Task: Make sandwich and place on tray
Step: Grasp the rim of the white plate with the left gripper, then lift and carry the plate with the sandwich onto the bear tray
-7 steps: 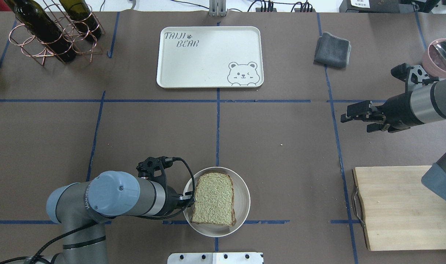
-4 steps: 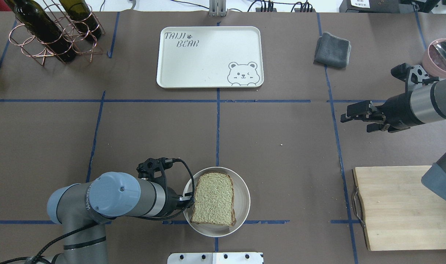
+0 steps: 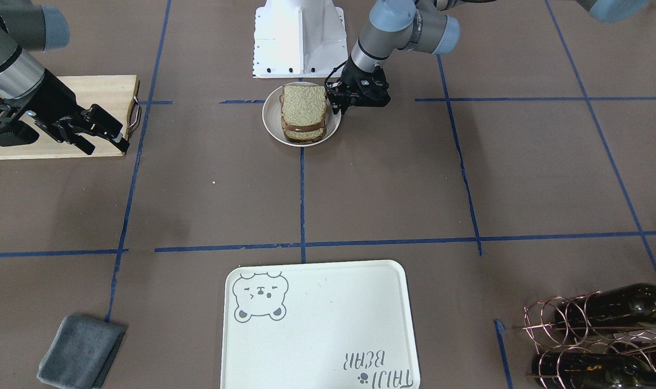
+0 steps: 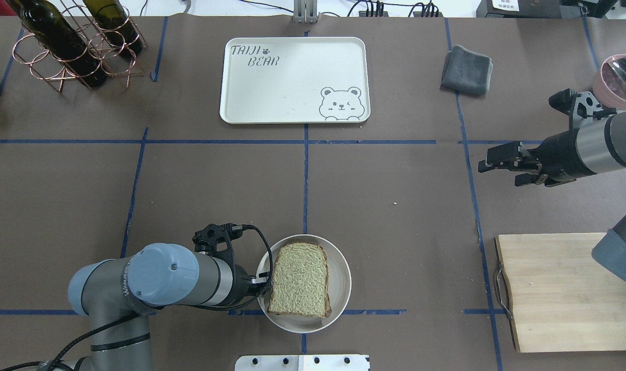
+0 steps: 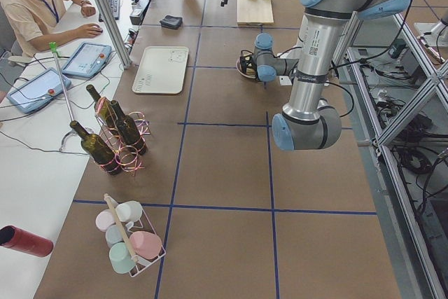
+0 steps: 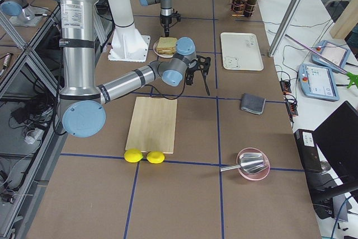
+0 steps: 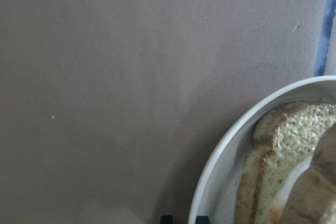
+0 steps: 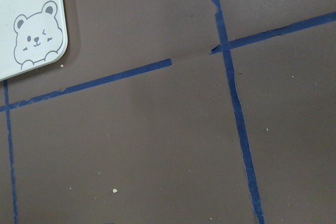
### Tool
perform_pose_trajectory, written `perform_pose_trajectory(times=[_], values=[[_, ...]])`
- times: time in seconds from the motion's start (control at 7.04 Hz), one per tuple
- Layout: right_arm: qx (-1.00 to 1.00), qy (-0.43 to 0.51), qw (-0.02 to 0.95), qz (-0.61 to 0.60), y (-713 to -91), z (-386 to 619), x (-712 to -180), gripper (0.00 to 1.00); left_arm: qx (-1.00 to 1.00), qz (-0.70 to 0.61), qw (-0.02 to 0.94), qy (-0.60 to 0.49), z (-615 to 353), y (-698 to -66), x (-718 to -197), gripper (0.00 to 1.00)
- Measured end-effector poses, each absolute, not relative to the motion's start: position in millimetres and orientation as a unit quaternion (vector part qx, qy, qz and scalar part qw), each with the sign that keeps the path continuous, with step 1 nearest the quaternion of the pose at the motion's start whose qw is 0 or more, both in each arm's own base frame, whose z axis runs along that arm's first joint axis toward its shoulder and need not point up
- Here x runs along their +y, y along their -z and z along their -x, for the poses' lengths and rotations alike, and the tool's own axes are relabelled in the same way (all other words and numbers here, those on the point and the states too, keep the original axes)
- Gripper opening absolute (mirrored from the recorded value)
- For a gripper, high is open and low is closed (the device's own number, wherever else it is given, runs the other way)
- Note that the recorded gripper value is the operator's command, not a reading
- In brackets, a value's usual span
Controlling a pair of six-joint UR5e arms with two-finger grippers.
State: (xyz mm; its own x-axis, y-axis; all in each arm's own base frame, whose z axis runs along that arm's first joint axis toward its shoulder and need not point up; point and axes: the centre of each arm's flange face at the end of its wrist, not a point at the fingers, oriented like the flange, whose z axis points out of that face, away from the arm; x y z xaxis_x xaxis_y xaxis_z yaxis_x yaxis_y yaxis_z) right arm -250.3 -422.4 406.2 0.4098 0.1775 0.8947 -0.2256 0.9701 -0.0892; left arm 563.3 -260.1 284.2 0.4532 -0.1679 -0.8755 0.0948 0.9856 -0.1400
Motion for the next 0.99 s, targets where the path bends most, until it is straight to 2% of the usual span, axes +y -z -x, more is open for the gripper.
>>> perform_pose_trajectory(times=[0.57, 0.99], values=[[-0.531, -0.120, 0.839, -0.023, -405, 250, -422, 1.00, 0.528, 0.036, 0.845, 0.074, -562, -273, -258, 0.00], [-0.531, -0.120, 0.839, -0.022, -405, 250, -422, 1.00, 0.562, 0.062, 0.818, 0.111, -549, -248, -255, 0.00]])
